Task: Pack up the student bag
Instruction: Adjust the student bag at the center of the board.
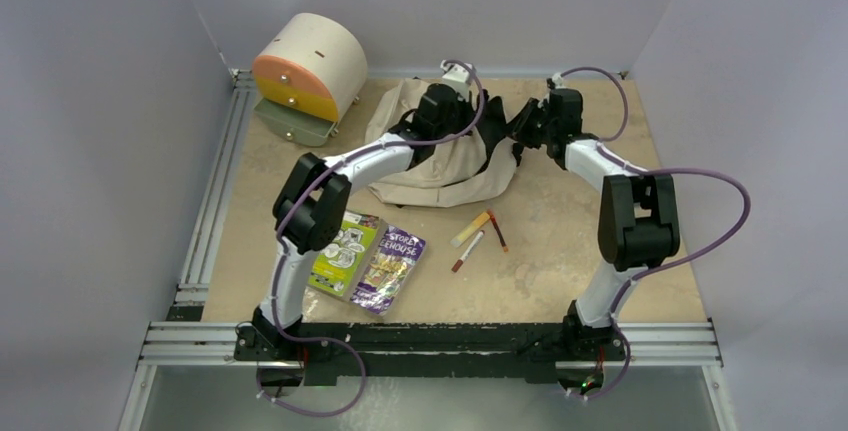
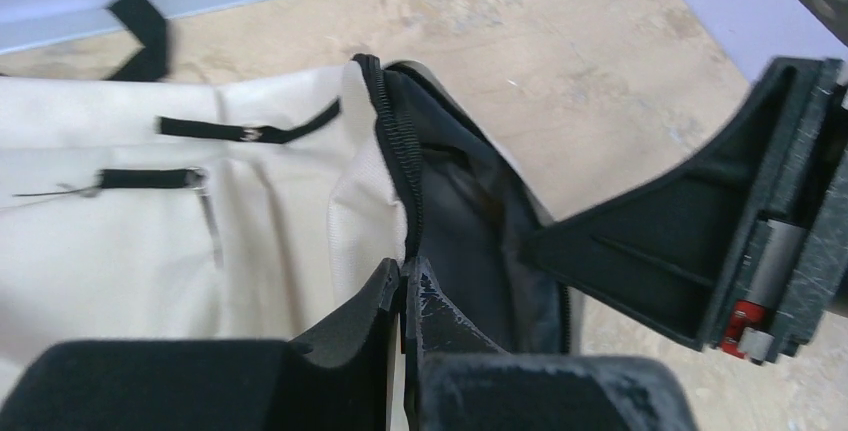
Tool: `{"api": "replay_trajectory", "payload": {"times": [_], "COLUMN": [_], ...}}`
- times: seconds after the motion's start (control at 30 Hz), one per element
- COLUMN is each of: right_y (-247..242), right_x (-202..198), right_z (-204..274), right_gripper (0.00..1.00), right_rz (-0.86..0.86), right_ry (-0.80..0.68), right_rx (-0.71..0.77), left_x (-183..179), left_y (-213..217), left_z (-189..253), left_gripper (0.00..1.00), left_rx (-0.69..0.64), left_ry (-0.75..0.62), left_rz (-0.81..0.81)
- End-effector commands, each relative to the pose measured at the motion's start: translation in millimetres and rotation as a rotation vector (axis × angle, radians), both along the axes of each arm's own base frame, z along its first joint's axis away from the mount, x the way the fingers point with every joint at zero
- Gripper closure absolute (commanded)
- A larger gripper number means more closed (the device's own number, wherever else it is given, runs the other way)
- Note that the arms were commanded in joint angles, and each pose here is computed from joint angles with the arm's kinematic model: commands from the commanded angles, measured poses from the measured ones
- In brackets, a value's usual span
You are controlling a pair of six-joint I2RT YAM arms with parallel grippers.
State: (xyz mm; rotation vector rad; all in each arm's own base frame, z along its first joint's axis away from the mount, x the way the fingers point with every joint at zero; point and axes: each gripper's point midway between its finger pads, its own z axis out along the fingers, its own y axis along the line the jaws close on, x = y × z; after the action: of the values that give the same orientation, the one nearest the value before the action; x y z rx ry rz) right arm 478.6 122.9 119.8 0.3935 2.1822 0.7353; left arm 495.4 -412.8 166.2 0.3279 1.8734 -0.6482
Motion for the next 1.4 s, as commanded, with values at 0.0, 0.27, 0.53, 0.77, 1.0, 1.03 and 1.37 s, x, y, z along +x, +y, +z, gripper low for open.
{"api": "replay_trajectory", "payload": {"times": [0.0, 0.27, 0.53, 0.77, 1.0, 1.03, 1.37], "right_y": [-9, -24, -31, -20, 9, 20, 122], "right_x": [-2, -3, -3, -9, -32, -39, -86], "right_z": [20, 22, 31, 81, 128, 134, 107], "right_gripper": [0.76, 0.78, 0.77, 0.61, 0.46, 0.44, 0.24], "right_rz": [-0.023, -0.086, -0.101, 0.019, 0.204, 0.257, 0.551], "right_ry": [-0.053, -0.060, -0.080, -0.238, -0.381, -0.411, -0.571], "right_rx": [-0.057, -0.119, -0.161, -0.183, -0.127, -0.112, -0.164], "left_x": [12, 10, 11, 15, 19, 20, 21], "left_y": [41, 110, 164, 159, 162, 161, 164], "left_z": [53, 65, 78, 92, 106, 105, 97], "left_gripper": [1.00, 1.00, 1.00, 1.00, 1.00, 1.00, 1.00], "left_rx": [0.040, 0.081, 0.077, 0.088, 0.091, 0.091, 0.089], "left_ry": [-0.127, -0.112, -0.110, -0.142, -0.165, -0.164, -0.129], "left_rz": [0.094, 0.185, 0.229, 0.183, 0.169, 0.163, 0.129]}}
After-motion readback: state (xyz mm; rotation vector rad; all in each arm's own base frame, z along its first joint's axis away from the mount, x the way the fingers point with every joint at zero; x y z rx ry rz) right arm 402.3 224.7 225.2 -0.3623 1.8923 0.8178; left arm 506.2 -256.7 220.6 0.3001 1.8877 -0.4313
